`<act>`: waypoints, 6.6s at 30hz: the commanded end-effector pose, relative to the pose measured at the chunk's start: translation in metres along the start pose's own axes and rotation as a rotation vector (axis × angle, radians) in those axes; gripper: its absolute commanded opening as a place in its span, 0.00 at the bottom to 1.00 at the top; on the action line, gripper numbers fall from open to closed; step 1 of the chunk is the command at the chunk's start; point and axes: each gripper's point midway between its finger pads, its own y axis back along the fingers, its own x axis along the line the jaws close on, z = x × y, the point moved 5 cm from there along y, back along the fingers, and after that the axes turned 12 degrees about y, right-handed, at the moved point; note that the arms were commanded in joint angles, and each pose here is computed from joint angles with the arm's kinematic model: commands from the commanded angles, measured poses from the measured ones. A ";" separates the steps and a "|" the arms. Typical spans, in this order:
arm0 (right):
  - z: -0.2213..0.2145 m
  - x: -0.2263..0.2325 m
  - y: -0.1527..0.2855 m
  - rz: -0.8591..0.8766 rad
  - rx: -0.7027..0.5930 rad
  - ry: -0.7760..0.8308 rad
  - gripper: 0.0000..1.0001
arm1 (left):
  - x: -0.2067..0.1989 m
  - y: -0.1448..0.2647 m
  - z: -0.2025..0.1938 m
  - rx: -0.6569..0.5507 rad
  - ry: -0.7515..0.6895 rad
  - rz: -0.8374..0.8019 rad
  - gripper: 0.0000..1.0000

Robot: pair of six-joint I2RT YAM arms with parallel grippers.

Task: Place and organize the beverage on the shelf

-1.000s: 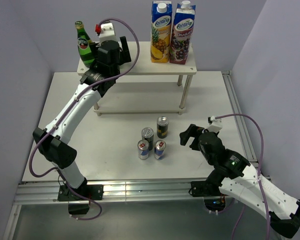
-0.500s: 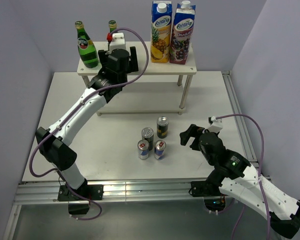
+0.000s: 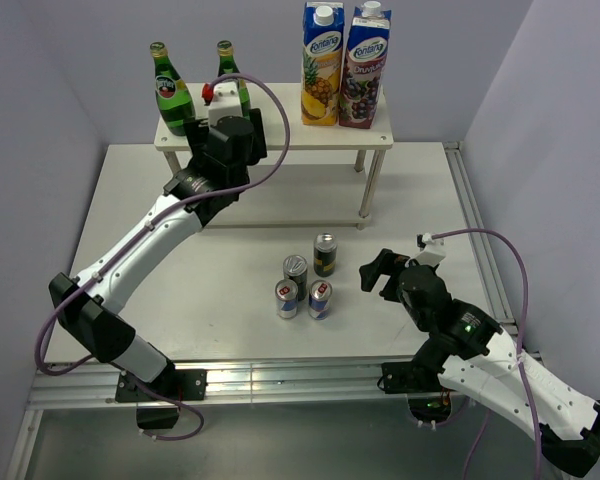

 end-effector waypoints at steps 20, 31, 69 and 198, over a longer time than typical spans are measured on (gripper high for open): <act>0.005 0.000 0.000 -0.012 -0.036 -0.021 1.00 | -0.051 0.036 0.026 -0.058 0.069 -0.134 0.38; 0.005 -0.001 0.000 -0.014 -0.034 -0.020 1.00 | -0.084 0.009 0.032 -0.096 0.044 -0.149 0.25; 0.005 0.000 0.000 -0.014 -0.036 -0.021 1.00 | -0.039 -0.046 0.022 -0.071 0.057 -0.055 0.34; 0.001 0.006 -0.004 0.020 -0.011 0.007 1.00 | 0.079 -0.095 -0.138 0.004 0.091 -0.062 0.00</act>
